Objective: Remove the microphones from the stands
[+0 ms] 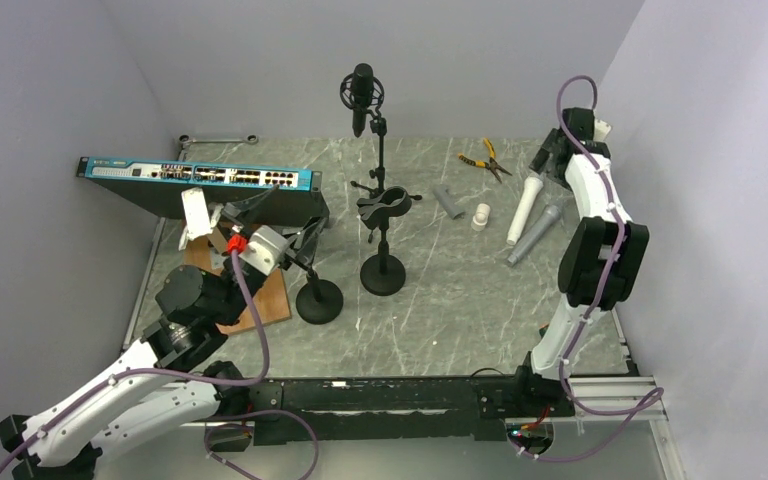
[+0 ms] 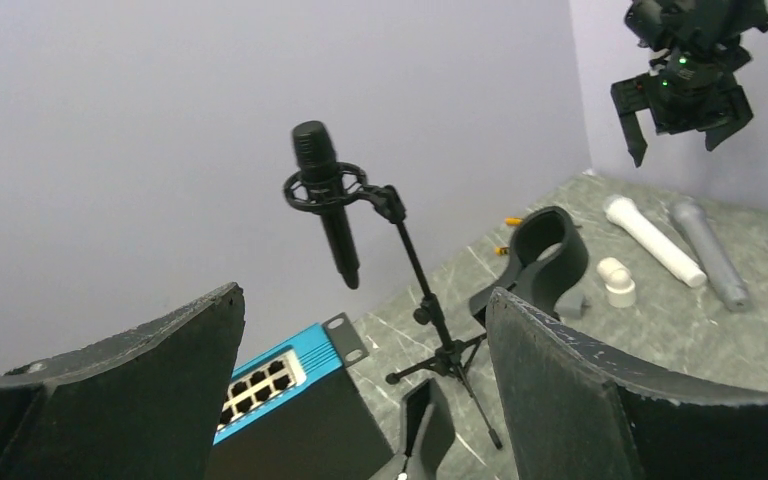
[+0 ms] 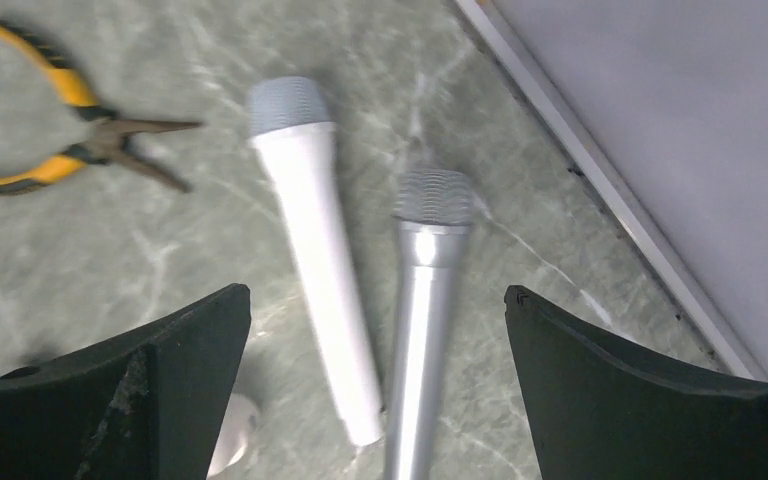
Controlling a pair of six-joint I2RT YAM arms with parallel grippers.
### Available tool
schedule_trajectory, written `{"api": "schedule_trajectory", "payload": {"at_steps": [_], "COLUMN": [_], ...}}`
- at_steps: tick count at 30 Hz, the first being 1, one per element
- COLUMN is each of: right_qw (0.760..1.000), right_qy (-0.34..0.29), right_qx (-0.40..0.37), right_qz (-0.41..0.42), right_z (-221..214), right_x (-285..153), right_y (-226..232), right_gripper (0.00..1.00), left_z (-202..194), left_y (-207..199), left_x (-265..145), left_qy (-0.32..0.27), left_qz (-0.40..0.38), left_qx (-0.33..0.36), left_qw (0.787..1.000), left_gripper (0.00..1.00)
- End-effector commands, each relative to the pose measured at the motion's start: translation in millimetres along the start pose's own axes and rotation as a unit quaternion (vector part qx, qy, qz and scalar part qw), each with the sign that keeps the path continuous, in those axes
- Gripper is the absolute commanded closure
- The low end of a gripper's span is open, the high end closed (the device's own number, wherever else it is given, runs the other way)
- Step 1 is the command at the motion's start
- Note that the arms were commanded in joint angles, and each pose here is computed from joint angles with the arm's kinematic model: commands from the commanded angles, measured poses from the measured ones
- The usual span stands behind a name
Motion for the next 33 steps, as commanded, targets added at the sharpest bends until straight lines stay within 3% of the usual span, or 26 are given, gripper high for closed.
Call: {"api": "schedule_trajectory", "payload": {"at_steps": [1,6,15,25,33], "right_qw": [0.995,0.968,0.868,0.802,0.788], "right_qy": [-0.093,-0.196,-0.354,-0.405,-0.412], "right_qx": [-0.025,-0.064,-0.101,-0.121,-0.134], "right_qz": [0.036,0.145,0.333,0.423,0.438], "right_z": [41.3,68.7,81.4,81.8,78.2], "right_x": [-57.5,-136.4,-281.0,-334.7,-337.6], "right_y": [31.2,108.0,218.4,285.2,327.0], "right_gripper": [0.0,0.0,0.01,0.04,0.08], "left_z": [17.5,16.7,14.0,13.4,14.6], "left_y": [18.3,30.9,38.8,41.3,45.0], "left_x": [-3.9,-7.7,-8.1,-7.9,-9.0], "left_qy": [-0.05,-0.053,-0.047,-0.045,-0.048], "left_qz": [0.061,0.103,0.128,0.131,0.138], "left_qx": [-0.03,-0.039,-0.035,-0.037,-0.04], "left_qw": [0.996,0.992,0.99,0.99,0.988], "left_gripper": [0.07,0.07,0.08,0.08,0.08]}}
Point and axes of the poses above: each gripper's point midway between its finger pads, its own x axis out along the fingers, its own y axis along the line the jaws close on, z = x × y, the point moved 5 cm from there along -x, back along the fingers, and after that the axes turned 15 degrees about -x, right-handed, at the moved point
